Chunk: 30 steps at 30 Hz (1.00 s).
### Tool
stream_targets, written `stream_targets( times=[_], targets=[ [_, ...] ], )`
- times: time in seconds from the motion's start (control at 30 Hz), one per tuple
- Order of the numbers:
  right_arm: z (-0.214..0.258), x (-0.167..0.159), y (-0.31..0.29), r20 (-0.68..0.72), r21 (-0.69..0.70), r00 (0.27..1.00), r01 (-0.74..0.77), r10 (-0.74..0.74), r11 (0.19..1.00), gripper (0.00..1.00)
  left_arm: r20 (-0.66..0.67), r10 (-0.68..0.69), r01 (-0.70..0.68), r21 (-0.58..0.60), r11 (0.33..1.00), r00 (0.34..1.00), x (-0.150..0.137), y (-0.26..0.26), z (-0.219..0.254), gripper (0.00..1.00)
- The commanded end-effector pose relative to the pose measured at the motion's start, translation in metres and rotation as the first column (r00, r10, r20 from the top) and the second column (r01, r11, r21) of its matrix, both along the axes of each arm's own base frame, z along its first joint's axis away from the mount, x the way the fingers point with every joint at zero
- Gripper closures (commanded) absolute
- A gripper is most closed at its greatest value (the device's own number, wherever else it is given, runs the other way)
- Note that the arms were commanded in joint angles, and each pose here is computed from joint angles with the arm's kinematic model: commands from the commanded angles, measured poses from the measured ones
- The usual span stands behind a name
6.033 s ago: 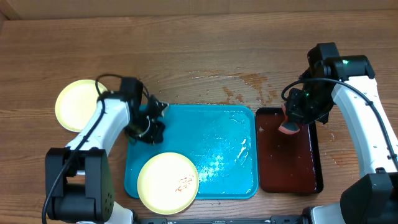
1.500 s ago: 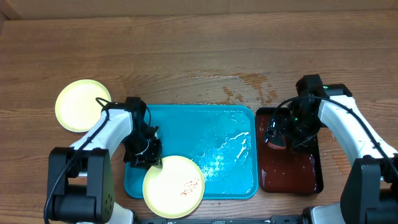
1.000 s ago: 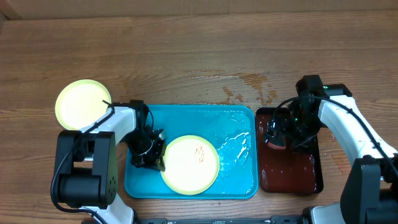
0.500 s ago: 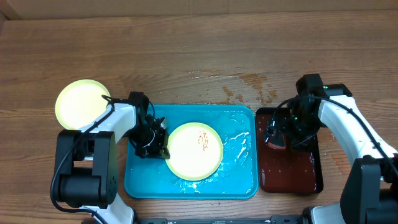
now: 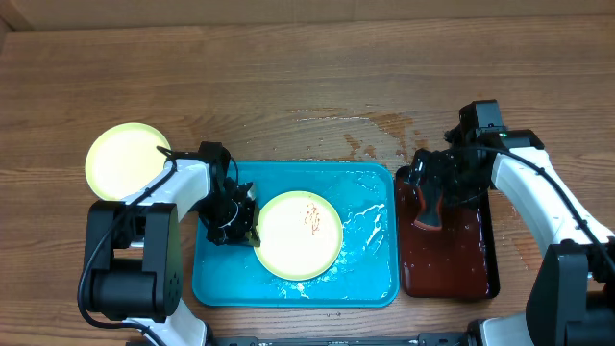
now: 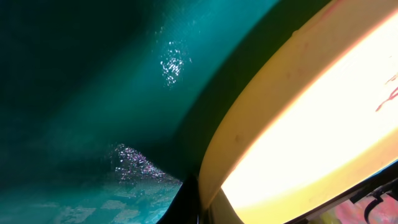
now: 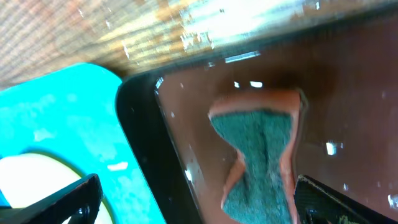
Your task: Clean dirty plates on tray and stack at the side
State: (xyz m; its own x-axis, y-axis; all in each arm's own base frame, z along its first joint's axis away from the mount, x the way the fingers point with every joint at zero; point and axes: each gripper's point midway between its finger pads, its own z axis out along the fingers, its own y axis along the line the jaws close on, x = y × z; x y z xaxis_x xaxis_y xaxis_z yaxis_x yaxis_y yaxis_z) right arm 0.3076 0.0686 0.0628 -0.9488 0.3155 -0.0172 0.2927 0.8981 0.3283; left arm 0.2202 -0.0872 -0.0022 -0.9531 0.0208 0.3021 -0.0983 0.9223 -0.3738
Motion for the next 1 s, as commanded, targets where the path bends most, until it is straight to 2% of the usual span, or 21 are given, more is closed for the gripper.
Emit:
stream_targets(
  times=[0.0,0.1,0.23,0.47,0.6,0.67,0.77,0.97],
  targets=[
    [-0.010,-0.009,-0.001,-0.024,-0.004,1.000,0.015,-0.015,1.000,0.02,-0.010,-0.014,0.015,0.106,0.994,1.000,0.000,0.017,-0.018,0.96],
    [-0.019,-0.019,-0.001,-0.051,-0.007,0.999,0.005,-0.006,1.000,0.12,-0.006,-0.014,0.015,0.105,0.994,1.000,0.000,0.017,-0.018,0.90],
    [-0.031,-0.027,-0.002,-0.065,-0.008,0.998,0.005,-0.006,1.000,0.10,-0.007,-0.014,0.015,0.106,0.994,1.000,0.000,0.017,-0.018,0.90],
    [-0.042,-0.016,-0.001,0.012,-0.004,1.000,0.007,-0.006,1.000,0.21,-0.007,-0.014,0.015,0.106,0.994,1.000,0.000,0.017,-0.018,0.90],
    [-0.050,-0.015,-0.001,0.033,0.001,0.999,0.021,-0.021,1.000,0.39,-0.007,-0.014,0.015,0.106,0.994,1.000,0.000,0.017,-0.018,0.90],
    [-0.053,-0.017,-0.001,0.031,0.002,0.999,0.029,-0.030,1.000,0.59,-0.007,-0.014,0.015,0.106,0.994,1.000,0.000,0.017,-0.018,0.90],
    [-0.057,-0.022,-0.001,0.019,0.002,0.999,0.035,-0.035,0.999,0.96,-0.007,-0.014,0.015,0.106,0.994,1.000,0.000,0.017,-0.018,0.90],
    [-0.054,-0.020,-0.001,0.021,0.002,0.999,0.034,-0.034,0.999,0.96,-0.008,-0.015,0.015,0.105,0.994,1.000,0.000,0.016,-0.018,0.90]
  ],
)
